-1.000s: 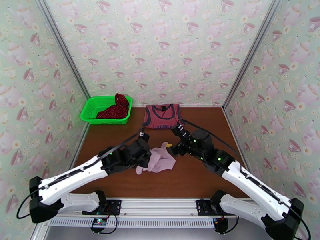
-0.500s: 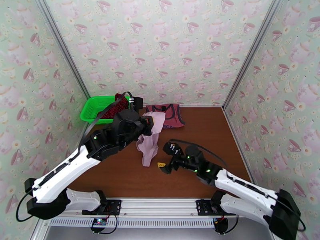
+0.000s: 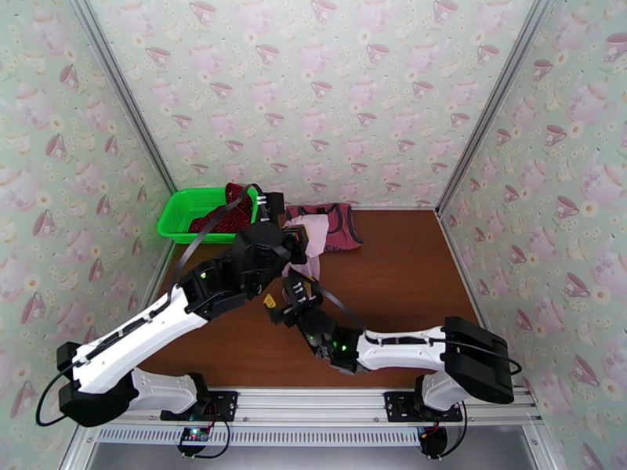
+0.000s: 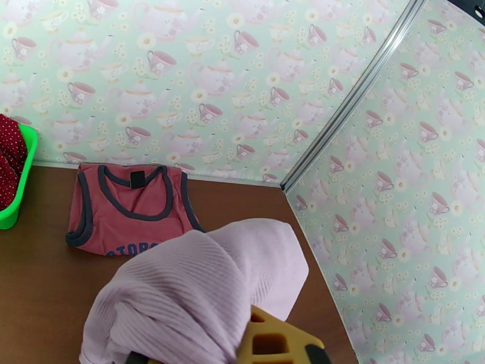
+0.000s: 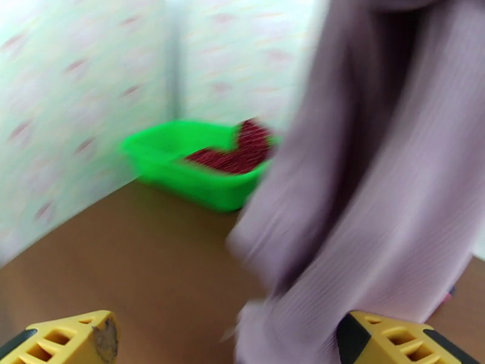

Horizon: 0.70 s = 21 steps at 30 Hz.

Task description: Fold and stack the mixed laundry pile

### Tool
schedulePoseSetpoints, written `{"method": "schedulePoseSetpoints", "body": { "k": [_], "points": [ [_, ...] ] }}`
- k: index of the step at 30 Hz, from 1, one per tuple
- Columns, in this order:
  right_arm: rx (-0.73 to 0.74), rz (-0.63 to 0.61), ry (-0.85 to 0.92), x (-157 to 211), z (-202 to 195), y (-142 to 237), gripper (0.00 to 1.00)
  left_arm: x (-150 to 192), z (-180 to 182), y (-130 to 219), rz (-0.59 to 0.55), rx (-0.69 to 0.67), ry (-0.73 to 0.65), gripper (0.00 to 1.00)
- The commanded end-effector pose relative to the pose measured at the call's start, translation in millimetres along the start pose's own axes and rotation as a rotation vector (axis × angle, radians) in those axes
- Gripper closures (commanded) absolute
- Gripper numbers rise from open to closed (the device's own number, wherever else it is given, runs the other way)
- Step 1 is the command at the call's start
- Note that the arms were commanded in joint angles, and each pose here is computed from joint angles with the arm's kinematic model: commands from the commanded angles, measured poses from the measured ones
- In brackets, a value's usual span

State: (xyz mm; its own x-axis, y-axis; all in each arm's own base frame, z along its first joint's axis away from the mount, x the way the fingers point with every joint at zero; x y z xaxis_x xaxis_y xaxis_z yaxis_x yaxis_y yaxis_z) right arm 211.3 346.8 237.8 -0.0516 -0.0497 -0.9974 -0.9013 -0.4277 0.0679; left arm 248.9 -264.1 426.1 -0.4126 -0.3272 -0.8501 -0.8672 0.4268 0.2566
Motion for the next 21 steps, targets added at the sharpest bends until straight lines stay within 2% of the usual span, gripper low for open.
{"method": "schedulePoseSetpoints", "body": {
  "k": [1, 5, 10, 12, 14, 16, 21],
  "points": [
    [0.234, -0.065, -0.108, -16.4, -26.0, -0.1, 0.00, -23.5, -0.2, 16.8, -0.097, 0.017, 0.053, 1.00],
    [0.274, -0.061, -0.126, -12.7, -34.8, 3.3, 0.09, -28.2, 4.3, 22.7, -0.115, 0.000, 0.040, 1.00],
    [0.270, -0.041, -0.105, -9.3, -40.2, 7.8, 0.30, -34.3, 9.6, 29.3, -0.139, -0.021, 0.028, 1.00],
    [0.265, -0.036, -0.097, -8.7, -44.4, 8.1, 0.50, -36.6, 10.7, 31.9, -0.146, -0.023, 0.028, 1.00],
    [0.266, -0.030, -0.102, -7.6, -51.0, 7.2, 0.81, -37.8, 11.7, 33.9, -0.152, -0.022, 0.029, 1.00],
    [0.264, -0.022, -0.093, -8.3, -56.9, 5.8, 1.00, -37.7, 12.5, 35.1, -0.151, -0.020, 0.030, 1.00],
    [0.137, -0.023, 0.062, -26.9, -64.9, 12.2, 1.00, -36.6, 19.3, 43.1, -0.142, -0.030, 0.033, 1.00]
  ]
}}
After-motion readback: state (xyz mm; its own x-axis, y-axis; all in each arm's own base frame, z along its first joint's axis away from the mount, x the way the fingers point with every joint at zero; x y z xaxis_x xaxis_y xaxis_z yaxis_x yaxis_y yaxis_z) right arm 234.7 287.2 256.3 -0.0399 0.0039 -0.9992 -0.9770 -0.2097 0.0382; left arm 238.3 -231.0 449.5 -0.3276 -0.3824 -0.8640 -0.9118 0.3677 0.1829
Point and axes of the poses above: each hand's point on the last joint's axis, 136 mm out from that joint toward the fingers, its own y axis back along the fingers, its own z axis along the line the jaws close on, x = y × z, the point moved 4 cm from there along y, back along the fingers
